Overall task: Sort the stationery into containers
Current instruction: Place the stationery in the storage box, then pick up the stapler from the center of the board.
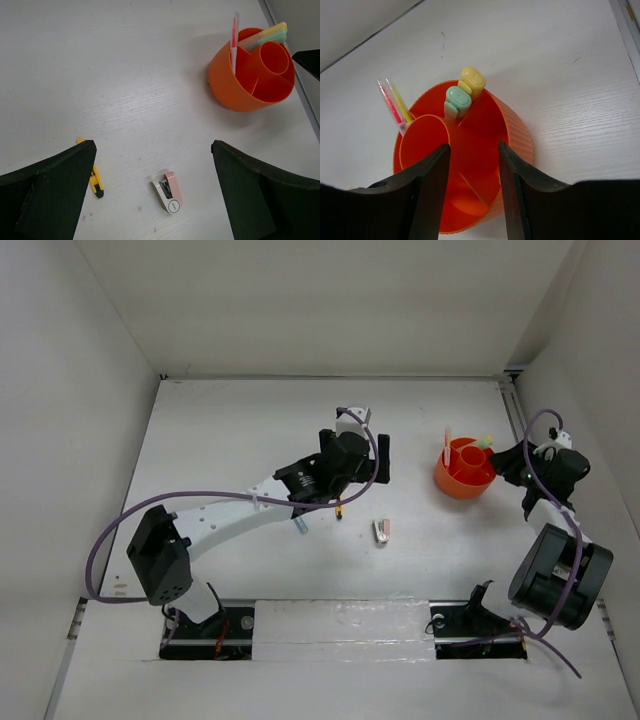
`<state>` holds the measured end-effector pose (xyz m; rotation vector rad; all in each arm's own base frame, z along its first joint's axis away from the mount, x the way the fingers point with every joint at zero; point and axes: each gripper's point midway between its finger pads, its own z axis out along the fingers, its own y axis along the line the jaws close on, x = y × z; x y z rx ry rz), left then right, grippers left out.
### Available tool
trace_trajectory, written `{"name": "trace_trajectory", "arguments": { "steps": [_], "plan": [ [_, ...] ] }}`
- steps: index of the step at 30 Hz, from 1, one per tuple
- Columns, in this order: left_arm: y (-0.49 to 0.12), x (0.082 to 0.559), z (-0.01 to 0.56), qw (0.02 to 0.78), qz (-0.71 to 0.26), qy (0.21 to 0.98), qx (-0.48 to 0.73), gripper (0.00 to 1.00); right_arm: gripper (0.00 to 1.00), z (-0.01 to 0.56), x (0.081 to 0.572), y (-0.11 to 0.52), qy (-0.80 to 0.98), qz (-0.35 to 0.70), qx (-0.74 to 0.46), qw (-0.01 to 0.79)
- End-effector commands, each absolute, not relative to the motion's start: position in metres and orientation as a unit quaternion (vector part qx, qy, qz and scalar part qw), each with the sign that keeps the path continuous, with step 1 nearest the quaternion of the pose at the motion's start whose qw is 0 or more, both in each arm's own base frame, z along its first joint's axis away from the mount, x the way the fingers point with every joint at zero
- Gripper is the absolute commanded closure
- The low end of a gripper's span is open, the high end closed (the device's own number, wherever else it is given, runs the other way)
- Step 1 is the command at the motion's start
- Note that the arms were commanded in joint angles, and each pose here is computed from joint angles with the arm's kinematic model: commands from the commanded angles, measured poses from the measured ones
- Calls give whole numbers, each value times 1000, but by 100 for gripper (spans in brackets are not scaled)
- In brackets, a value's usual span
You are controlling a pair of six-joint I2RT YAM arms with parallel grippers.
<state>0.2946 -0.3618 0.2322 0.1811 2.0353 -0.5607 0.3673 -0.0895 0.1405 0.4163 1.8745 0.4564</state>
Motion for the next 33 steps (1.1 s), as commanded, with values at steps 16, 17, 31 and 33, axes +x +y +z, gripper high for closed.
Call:
{"name": "trace_trajectory", "arguments": {
  "steps": [16, 17, 31, 33],
  "plan": [
    [-401, 275, 183, 405, -196, 890, 77, 0, 0, 274, 343, -59, 760, 76, 107, 636],
    [-405, 271, 165, 383, -193, 900, 78, 0, 0, 276, 344, -55, 772, 67, 99, 625],
    [-411, 231, 77, 297, -103, 948, -51, 4, 0, 277, 348, 15, 785, 97, 28, 612],
    [-410, 224, 73, 288, -102, 950, -58, 5, 0, 274, 349, 18, 788, 95, 27, 608]
  ]
}}
